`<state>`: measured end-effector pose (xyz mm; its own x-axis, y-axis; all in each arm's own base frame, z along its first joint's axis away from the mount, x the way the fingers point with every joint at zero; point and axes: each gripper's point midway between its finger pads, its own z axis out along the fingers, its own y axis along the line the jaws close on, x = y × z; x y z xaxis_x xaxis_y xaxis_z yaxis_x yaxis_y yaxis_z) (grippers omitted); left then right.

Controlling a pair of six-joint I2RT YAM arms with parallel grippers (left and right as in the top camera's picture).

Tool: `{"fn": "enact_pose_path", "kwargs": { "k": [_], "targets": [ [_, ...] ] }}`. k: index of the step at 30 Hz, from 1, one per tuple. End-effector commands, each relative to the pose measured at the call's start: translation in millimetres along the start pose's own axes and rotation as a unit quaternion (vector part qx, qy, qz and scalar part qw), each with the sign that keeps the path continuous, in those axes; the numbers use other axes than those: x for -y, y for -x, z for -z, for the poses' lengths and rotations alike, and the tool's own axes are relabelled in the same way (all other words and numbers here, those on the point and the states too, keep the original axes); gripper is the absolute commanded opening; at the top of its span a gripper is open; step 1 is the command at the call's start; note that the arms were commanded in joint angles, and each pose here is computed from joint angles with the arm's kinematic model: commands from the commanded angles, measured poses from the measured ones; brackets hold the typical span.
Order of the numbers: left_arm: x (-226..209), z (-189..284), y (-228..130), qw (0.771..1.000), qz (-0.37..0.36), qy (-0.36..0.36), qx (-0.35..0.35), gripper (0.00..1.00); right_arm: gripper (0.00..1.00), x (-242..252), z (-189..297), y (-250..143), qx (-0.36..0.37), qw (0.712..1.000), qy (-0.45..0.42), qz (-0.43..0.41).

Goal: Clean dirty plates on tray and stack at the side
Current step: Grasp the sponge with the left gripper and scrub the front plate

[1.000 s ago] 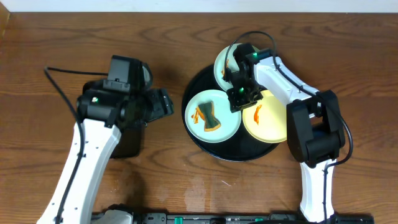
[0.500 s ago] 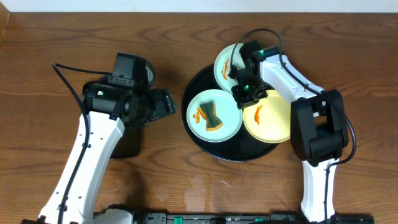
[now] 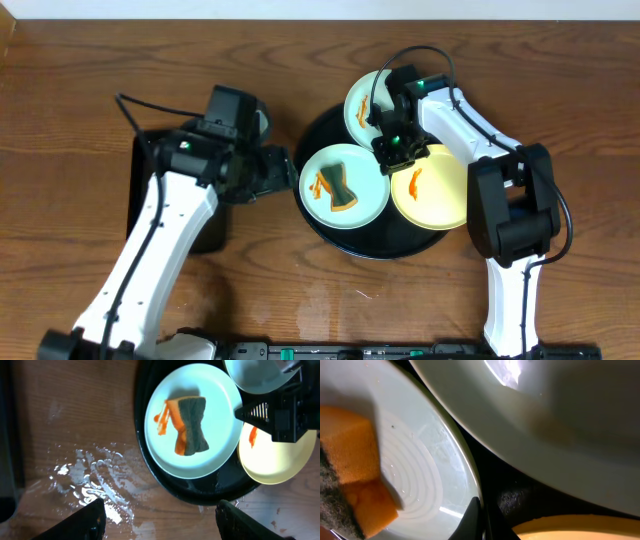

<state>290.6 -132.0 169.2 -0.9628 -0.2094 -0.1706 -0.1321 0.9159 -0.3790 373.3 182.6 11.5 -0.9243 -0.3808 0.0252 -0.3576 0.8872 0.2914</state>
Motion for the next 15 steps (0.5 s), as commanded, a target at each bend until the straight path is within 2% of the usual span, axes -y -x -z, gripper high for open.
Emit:
{"fn": "enact_pose_path", "kwargs": {
  "k": [1,5,8,15],
  "targets": [
    [12,-27,-10,0.999,-0.003,-0.019,-0.05,0.71,0.01,-8,5,7,0.012,1.0,0.018,-0.01],
    [32,-59,-11,0.996,-0.01,-0.047,-0.079,0.64,0.01,-8,5,7,0.012,1.0,0.018,-0.02],
    [34,-87,-11,0.995,0.01,-0.035,-0.095,0.64,0.01,-7,5,7,0.011,0.999,0.018,-0.026],
    [43,-132,-12,0.993,0.005,-0.035,-0.112,0.61,0.01,-8,5,7,0.011,0.999,0.018,-0.025]
  ]
}}
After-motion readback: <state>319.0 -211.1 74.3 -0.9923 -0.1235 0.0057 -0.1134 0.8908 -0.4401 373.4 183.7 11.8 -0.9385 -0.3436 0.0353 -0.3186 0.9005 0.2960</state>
